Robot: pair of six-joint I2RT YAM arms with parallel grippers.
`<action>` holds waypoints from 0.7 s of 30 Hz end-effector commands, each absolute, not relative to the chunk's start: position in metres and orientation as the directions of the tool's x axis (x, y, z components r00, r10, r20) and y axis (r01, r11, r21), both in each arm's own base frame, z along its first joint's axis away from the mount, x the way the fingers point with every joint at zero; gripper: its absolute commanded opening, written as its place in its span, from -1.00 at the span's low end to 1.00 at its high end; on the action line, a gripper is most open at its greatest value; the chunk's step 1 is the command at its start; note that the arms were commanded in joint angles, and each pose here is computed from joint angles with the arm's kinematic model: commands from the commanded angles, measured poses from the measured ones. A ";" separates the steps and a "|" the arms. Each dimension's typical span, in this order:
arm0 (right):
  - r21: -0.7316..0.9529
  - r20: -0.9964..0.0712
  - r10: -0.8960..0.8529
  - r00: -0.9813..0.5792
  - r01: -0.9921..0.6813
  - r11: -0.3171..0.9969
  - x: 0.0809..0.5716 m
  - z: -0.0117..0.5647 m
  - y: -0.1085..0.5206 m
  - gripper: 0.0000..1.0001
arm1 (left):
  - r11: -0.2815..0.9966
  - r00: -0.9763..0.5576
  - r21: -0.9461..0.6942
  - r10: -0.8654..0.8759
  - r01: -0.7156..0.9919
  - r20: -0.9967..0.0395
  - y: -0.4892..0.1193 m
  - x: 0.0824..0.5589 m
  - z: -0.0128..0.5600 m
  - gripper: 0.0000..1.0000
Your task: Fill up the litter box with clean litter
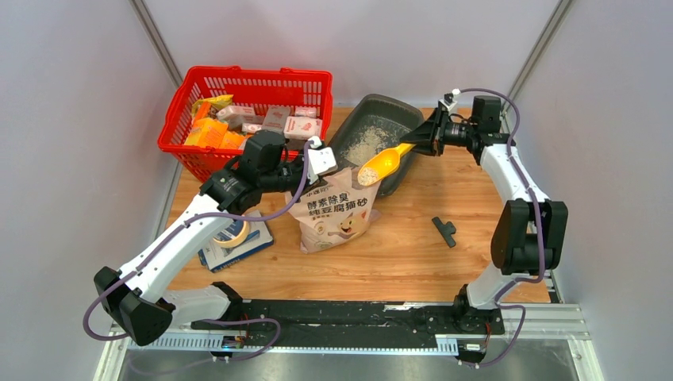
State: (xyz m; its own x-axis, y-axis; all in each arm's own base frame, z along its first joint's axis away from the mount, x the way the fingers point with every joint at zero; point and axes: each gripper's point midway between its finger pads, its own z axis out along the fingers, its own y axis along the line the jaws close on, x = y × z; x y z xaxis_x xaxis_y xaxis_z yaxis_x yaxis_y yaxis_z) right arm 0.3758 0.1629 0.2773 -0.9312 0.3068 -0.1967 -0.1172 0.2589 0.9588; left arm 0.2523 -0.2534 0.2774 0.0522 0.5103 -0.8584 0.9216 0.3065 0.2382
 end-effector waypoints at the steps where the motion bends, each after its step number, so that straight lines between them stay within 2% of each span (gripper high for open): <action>1: 0.961 -0.242 0.319 -0.916 -0.181 0.211 0.398 0.305 0.151 -1.00 | 0.313 0.127 0.307 0.484 0.899 -0.866 -0.249 0.253 0.306 -1.00; 7: 0.932 -0.348 0.401 -0.848 -0.265 0.247 0.454 0.327 0.112 -1.00 | 0.314 0.121 0.307 0.495 0.898 -0.860 -0.250 0.256 0.305 -1.00; 8: 0.940 -0.322 0.412 -0.852 -0.236 0.248 0.468 0.312 0.105 -1.00 | 0.314 0.124 0.311 0.496 0.897 -0.860 -0.250 0.257 0.306 -1.00; 12: 0.919 -0.374 0.444 -0.814 -0.261 0.295 0.508 0.295 0.079 -1.00 | 0.321 0.126 0.321 0.505 0.891 -0.854 -0.250 0.262 0.307 -1.00; 13: 0.908 -0.396 0.453 -0.798 -0.269 0.320 0.518 0.290 0.073 -1.00 | 0.318 0.122 0.319 0.509 0.893 -0.852 -0.251 0.263 0.305 -1.00; 14: 0.862 -0.490 0.436 -0.755 -0.346 0.371 0.528 0.299 0.070 -1.00 | 0.317 0.126 0.321 0.509 0.893 -0.852 -0.251 0.263 0.306 -1.00; 15: 0.867 -0.472 0.441 -0.763 -0.310 0.391 0.537 0.281 0.066 -1.00 | 0.316 0.122 0.318 0.511 0.894 -0.851 -0.251 0.263 0.305 -1.00; 17: 0.833 -0.521 0.447 -0.727 -0.321 0.450 0.554 0.276 0.061 -1.00 | 0.315 0.125 0.320 0.511 0.893 -0.851 -0.252 0.264 0.306 -1.00; 21: 0.708 -0.665 0.396 -0.633 -0.367 0.603 0.579 0.278 0.056 -1.00 | 0.320 0.125 0.325 0.513 0.890 -0.849 -0.251 0.266 0.307 -1.00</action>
